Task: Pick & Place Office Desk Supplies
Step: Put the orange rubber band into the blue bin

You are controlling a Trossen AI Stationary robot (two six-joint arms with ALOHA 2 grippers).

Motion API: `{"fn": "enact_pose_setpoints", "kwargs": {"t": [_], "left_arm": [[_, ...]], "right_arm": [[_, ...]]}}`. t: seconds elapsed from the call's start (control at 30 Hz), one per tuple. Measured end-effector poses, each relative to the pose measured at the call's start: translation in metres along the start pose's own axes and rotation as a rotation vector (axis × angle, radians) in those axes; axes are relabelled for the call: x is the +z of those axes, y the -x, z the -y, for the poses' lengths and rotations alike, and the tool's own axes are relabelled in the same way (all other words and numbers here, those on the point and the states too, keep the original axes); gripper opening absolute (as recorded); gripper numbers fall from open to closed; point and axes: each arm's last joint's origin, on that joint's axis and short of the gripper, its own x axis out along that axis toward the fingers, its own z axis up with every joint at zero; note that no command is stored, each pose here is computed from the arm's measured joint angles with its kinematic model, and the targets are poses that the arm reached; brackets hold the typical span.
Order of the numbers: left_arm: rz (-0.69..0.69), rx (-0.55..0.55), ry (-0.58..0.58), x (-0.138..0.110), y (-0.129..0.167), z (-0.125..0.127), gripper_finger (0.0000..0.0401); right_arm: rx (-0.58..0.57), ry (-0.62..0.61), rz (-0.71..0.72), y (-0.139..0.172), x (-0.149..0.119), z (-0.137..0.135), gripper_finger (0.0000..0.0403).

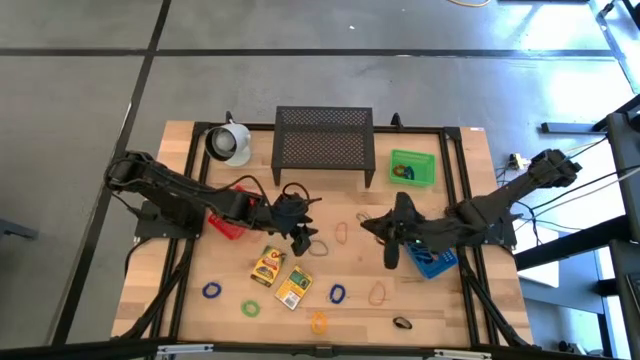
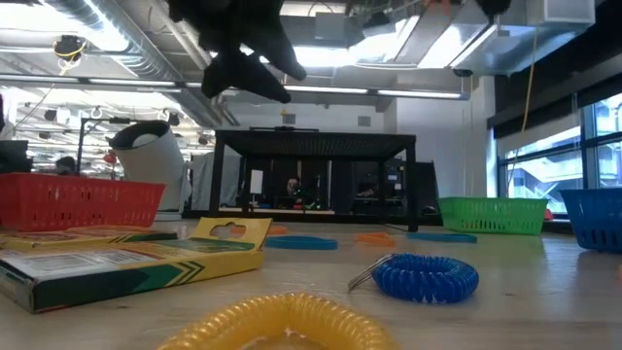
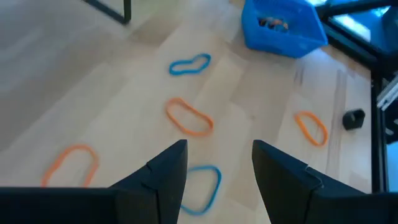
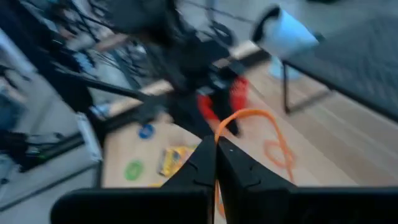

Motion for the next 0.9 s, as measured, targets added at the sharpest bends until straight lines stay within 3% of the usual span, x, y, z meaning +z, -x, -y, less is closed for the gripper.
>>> {"fn": "enact_pose_setpoints", "kwargs": {"t": [0.17,0.33,0.53,0.67,0.77,0.9], "left_arm": [[0.03,-0.047,-0.018,0.009,-0.002,-0.003,0.0175],[0.033,-0.113,-0.03,0.017,-0.004,-0.005,0.0175],[0.032,-0.11,-0.024,0.016,-0.004,-0.005,0.0175],[0.037,-0.104,-0.029,0.015,-0.003,-0.003,0.0175],[0.057,-0.079,-0.033,0.013,-0.002,-0.001,0.0175],[0.082,-0.048,-0.032,0.011,-0.001,0.001,0.0175]], "right_arm": [[0.091,0.019,0.019,0.01,0.007,-0.005,0.0006],[0.11,-0.096,-0.162,0.02,0.0,0.006,0.0006],[-0.053,-0.235,-0.615,0.039,-0.028,0.033,0.0006],[-0.188,-0.228,-0.895,0.055,-0.047,0.044,0.0006],[-0.295,-0.232,-1.002,0.064,-0.058,0.05,0.0006],[-0.418,-0.261,-1.032,0.065,-0.081,0.063,0.0006]]}}
